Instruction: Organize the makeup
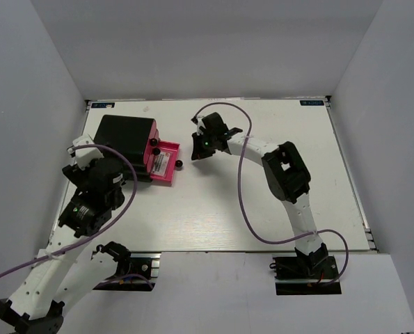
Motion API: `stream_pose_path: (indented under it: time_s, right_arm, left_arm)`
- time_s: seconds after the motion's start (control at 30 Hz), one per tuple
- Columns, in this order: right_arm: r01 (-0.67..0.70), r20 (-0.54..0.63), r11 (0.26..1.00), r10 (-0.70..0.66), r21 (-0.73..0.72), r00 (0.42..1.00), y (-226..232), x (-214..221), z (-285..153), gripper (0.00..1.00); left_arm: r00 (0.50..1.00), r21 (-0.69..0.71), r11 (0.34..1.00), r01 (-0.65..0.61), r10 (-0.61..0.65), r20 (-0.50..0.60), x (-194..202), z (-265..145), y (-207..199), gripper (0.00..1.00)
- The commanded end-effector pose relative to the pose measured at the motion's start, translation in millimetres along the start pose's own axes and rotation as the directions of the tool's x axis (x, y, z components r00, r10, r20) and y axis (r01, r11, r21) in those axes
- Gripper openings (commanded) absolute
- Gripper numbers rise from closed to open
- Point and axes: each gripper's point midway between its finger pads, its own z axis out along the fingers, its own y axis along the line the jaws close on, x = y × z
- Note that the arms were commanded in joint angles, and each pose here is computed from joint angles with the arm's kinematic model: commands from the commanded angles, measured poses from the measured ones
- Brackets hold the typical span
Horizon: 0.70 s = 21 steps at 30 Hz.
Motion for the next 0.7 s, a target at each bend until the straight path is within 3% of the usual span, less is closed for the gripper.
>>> stream_pose_path:
  time_s: [0.0, 0.13, 0.3, 0.67]
  right_arm:
    - [0.008, 0.077, 0.999, -0.01, 0.033, 0.997, 8.6, -35.2, 0.1, 0.0]
    - [0.032, 0.078, 0.999, -0.033, 0.022, 0.996, 14.4, -44.9, 25.0, 0.0]
    - [0.042, 0.078, 0.999, -0.039, -0.026, 0.996, 24.6, -46.0, 45.6, 0.0]
    - [0.035, 0.096, 0.991, -0.022, -0.131, 0.995, 49.9, -50.1, 61.5, 0.0]
  left_arm:
    - [0.996, -0.093, 0.992, -0.091, 0.091, 0.0, 15.5, 11.7, 4.8, 0.94]
    - [0.997, -0.079, 0.994, -0.074, 0.074, 0.002, 25.1, 13.5, 3.3, 0.94]
    - [0.997, 0.039, 0.996, -0.076, 0.077, -0.022, 36.1, 11.2, -11.3, 0.94]
    - [0.994, 0.111, 0.99, -0.089, 0.095, -0.046, 45.4, 10.9, -24.4, 0.95]
